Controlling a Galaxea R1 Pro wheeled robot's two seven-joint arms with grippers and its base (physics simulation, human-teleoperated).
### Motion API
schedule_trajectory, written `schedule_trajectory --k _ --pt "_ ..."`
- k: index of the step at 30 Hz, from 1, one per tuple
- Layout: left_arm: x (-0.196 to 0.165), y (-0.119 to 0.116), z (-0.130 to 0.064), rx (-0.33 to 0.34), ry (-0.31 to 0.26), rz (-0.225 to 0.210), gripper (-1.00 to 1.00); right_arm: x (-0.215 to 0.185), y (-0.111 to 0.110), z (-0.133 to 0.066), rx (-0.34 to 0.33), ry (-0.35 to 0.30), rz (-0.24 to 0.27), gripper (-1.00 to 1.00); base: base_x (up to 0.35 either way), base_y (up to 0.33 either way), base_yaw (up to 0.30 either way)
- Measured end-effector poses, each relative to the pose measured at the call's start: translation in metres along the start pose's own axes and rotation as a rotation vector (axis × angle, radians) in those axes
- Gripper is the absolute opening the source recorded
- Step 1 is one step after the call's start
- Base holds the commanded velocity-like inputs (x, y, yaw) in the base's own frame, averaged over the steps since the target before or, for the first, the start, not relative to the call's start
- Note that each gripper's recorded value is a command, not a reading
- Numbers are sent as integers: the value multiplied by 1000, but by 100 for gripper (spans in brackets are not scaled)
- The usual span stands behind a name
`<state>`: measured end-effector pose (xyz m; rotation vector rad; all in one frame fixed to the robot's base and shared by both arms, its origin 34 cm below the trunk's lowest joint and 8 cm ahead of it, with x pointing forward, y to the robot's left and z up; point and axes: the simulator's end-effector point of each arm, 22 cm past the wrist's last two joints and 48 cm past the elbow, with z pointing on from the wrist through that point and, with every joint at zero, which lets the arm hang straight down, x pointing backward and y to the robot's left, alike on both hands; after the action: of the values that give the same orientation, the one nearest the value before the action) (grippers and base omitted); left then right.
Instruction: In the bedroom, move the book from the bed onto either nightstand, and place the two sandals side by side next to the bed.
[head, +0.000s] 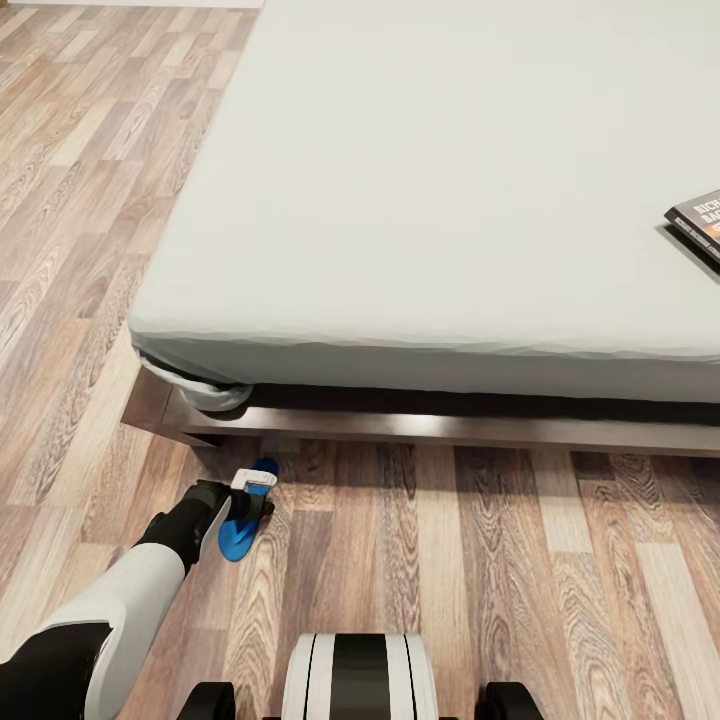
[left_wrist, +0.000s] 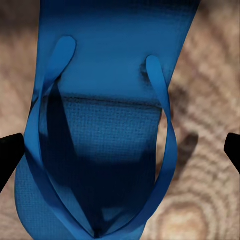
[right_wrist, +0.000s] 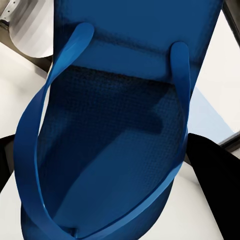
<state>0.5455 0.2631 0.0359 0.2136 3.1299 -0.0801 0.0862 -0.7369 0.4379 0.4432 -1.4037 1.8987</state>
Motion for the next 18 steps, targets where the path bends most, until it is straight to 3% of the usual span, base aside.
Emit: schedule_trajectory --k 18 --pt "0 -1 0 3 0 1 100 0 0 0 0 0 0 -100 0 0 0"
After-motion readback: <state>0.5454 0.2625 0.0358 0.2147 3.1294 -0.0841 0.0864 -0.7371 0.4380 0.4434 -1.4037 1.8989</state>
